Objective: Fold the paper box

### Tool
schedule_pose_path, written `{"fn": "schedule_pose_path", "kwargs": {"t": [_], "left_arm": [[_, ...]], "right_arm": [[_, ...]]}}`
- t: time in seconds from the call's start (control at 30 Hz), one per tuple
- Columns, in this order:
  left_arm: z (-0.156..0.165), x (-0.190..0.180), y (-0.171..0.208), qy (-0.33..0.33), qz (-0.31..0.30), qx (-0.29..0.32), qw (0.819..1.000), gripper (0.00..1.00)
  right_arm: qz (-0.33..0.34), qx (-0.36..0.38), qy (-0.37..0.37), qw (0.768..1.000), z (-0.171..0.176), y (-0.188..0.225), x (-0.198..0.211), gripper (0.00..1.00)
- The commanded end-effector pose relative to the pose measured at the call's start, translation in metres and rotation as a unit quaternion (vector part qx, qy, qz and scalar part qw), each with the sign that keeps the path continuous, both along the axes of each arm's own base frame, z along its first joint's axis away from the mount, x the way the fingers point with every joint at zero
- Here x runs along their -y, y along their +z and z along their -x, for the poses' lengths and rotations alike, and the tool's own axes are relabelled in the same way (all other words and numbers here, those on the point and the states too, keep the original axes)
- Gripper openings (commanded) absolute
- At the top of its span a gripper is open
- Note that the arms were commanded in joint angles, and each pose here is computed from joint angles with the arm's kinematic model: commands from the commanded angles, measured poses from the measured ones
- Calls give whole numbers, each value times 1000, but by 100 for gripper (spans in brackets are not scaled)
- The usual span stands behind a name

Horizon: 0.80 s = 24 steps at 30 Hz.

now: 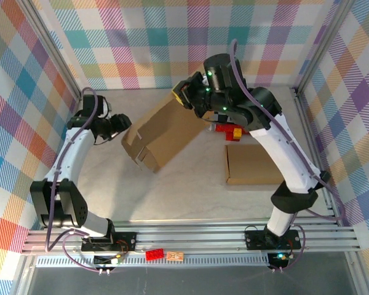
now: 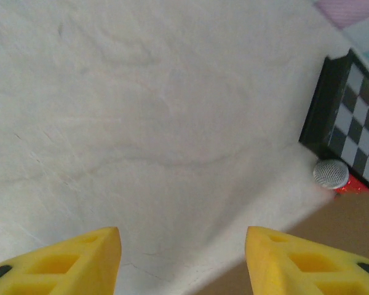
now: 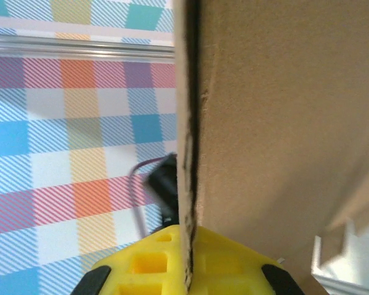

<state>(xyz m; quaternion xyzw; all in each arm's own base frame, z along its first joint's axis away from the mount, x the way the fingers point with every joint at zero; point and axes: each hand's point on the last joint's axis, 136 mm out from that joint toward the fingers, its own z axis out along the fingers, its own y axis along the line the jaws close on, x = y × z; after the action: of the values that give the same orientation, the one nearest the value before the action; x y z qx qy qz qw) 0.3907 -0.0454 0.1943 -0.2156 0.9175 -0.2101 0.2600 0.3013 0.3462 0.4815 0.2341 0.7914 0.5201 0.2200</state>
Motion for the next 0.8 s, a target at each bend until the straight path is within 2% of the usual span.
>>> {"fn": "schedule_pose_path", "kwargs": {"t": [0.0,0.07,0.2,0.33,0.4,0.47,0.63,0.77], "left_arm": [[6,2,13,0,19,13,1000,55],[9,-10,18,12,-2,15,1000,57],[19,-30,38,39,-53,30,997,61],[39,-62,70,95,-131,69,984,63],[45,-66,85,107,-139,92,980,63],[45,-59,97,105,-114,111,982,63],[35,-13,109,71,26,104,992,59],[39,3,102,65,70,80,992,61]], "right_arm": [[-17,-81,-5,997,-13,-32,-28,0],[-6,-93,-15,996,-31,-57,-44,0],[17,-62,-34,997,-72,-99,-70,0],[18,-49,-50,997,-104,-136,-84,0],[17,-65,-54,996,-111,-155,-87,0],[9,-84,-56,995,-115,-172,-89,0],[11,-125,-65,990,-116,-204,-93,0],[8,-147,-73,986,-117,-221,-94,0]]}}
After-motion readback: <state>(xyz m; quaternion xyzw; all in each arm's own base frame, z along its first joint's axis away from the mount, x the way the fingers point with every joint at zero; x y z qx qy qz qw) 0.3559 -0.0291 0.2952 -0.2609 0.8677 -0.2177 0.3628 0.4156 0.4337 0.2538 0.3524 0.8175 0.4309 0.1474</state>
